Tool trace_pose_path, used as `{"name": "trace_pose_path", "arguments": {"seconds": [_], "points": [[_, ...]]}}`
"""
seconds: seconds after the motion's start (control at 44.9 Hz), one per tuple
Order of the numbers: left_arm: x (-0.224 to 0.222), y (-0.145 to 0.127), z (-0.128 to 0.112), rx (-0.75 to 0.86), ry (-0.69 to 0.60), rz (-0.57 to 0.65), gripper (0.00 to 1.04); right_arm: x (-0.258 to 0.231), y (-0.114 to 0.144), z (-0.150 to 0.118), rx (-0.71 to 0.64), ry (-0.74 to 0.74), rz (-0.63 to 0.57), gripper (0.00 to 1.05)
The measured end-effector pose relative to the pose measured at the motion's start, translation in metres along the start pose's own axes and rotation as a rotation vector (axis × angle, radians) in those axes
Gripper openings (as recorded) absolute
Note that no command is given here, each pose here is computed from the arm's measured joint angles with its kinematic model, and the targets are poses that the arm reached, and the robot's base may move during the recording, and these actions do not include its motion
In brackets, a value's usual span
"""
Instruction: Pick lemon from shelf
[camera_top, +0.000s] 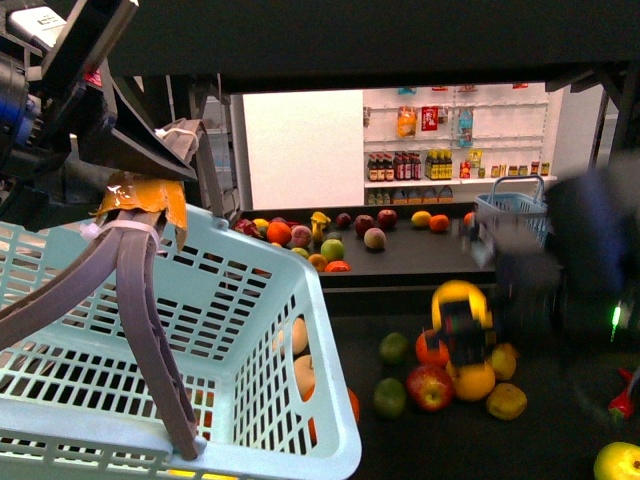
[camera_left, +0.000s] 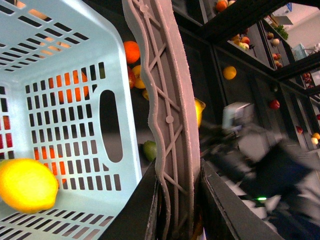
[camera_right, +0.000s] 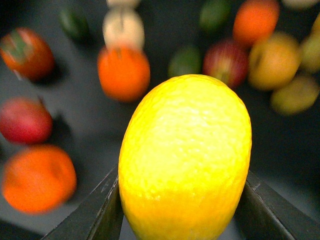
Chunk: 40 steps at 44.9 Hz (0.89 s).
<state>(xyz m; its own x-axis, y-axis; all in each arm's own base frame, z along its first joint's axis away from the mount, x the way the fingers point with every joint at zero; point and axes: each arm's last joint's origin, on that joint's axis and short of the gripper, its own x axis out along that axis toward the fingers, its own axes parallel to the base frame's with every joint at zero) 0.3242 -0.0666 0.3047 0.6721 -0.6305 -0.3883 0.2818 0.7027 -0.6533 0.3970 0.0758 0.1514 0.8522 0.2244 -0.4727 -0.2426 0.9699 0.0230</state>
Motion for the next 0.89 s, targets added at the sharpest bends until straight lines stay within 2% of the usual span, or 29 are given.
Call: {"name": "trace_pose_path", "arguments": {"seconds": [0.045, 0.156, 0.423, 0.89], "points": [[0.001, -0.001, -0.001, 0.006, 0.004, -0.005, 0.18, -0.020, 0.005, 0.031, -0.018, -0.082, 0.014, 0.54], [0.001, -0.002, -0.001, 0.008, 0.008, -0.010, 0.18, -0.047, 0.022, 0.064, -0.053, -0.164, 0.053, 0.54], [0.001, -0.001, -0.001, 0.003, 0.008, -0.009, 0.18, -0.051, 0.058, 0.063, -0.097, -0.117, 0.132, 0.54], [0.001, -0.001, -0.001, 0.004, 0.007, -0.009, 0.17, -0.057, 0.130, 0.099, -0.076, -0.183, 0.325, 0.54]]}}
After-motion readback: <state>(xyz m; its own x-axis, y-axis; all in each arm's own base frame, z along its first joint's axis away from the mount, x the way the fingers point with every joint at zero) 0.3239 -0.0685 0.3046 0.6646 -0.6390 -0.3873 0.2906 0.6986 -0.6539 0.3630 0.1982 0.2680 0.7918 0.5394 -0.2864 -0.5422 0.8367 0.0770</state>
